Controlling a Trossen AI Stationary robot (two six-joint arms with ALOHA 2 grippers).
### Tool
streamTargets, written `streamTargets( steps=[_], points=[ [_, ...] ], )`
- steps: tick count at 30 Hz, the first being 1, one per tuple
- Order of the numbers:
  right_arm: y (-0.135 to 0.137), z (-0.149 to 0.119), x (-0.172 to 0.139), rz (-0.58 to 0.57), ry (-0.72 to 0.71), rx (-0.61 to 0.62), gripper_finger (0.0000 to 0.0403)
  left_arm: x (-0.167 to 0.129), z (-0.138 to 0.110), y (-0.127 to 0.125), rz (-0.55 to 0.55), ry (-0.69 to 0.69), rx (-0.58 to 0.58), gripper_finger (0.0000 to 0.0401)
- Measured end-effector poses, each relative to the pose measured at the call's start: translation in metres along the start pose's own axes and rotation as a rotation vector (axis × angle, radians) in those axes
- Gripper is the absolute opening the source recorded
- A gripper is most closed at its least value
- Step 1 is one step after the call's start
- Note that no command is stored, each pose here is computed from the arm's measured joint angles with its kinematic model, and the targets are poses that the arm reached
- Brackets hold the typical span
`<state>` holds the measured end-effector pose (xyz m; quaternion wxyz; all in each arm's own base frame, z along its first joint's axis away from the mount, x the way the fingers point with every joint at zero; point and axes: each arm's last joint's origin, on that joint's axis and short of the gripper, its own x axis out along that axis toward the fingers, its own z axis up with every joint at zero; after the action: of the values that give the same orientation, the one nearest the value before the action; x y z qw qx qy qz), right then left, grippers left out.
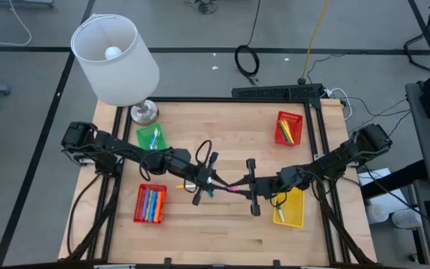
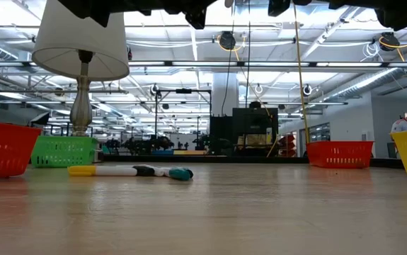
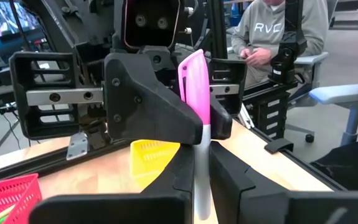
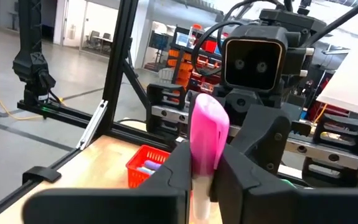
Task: Pick & Place Markers
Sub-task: Put the pink highlighter pen into the yellow basket
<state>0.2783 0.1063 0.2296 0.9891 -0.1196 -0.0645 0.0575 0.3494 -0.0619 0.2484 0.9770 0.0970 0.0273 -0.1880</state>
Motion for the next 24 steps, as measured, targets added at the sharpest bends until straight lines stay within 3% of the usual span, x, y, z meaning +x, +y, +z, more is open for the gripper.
streamTargets(
  steps=[4, 8, 16, 19, 24],
  points=[
    [0.0, 0.0, 0.0, 0.0, 0.006, 0.003, 0.0031, -0.001, 0.001, 0.0, 0.019, 0.0, -0.087, 0.0044],
    [-0.001, 0.004, -0.002, -0.003, 0.011, 0.013, 0.0031, -0.002, 0.002, 0.002, 0.068, -0.001, -0.246, 0.0112],
    [0.009, 0.022, -0.025, 0.011, 0.13, 0.088, 0.0031, -0.004, 0.006, -0.005, 0.122, 0.044, -0.068, 0.0272],
    [0.017, 0.034, -0.044, 0.006, 0.196, 0.144, 0.0031, -0.009, 0.01, -0.006, 0.226, 0.092, -0.083, 0.0304],
    [0.029, 0.055, -0.073, 0.057, 0.362, 0.37, 0.0031, -0.026, 0.008, -0.01, 0.402, 0.288, -0.14, 0.0327]
  ],
)
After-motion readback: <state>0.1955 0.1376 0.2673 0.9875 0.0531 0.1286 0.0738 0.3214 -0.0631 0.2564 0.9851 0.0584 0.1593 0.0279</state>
